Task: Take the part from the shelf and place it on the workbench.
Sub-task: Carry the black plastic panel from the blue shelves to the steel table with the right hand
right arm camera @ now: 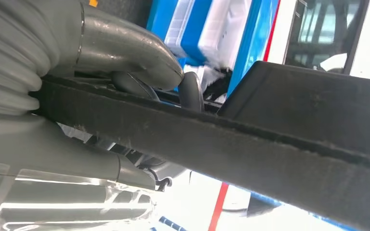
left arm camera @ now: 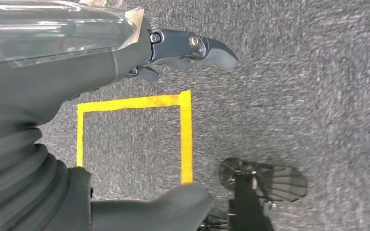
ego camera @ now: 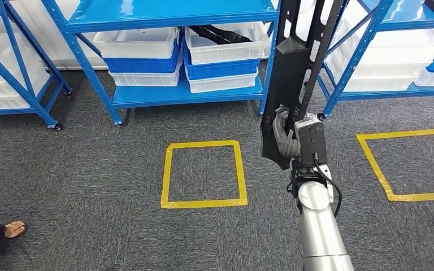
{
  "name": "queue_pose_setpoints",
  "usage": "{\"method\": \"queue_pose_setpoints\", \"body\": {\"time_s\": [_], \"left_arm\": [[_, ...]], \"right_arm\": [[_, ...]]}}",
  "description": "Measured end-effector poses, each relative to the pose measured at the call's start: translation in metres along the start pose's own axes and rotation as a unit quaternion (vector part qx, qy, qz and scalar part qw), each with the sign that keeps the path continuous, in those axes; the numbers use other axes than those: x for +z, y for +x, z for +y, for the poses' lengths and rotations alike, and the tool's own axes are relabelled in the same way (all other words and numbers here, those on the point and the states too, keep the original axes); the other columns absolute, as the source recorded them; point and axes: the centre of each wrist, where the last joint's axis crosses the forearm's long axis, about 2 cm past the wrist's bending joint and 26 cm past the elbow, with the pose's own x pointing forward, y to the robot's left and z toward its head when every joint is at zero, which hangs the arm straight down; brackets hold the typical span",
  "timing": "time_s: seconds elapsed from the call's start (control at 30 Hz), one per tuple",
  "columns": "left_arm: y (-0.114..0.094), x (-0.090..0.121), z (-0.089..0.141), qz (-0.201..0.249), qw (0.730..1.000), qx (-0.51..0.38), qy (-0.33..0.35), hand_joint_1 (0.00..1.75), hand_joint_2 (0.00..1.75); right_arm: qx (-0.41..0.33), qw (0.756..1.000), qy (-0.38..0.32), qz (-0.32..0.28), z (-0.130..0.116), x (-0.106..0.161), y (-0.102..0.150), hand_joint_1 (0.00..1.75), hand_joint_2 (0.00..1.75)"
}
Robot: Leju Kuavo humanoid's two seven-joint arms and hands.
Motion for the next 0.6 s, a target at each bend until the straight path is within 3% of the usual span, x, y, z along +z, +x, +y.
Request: {"method": "queue_pose_setpoints", "body": {"time_s": [0.6], "left_arm": [[0.0017,-0.0006,0.0009,-0.018,1.000,-0.003,0.003,0.00,1.75]], "right_arm": [[-0.003,1.000,-0.012,0.002,-0.0036,0.0007,-0.0057,1.75,1.75]]}}
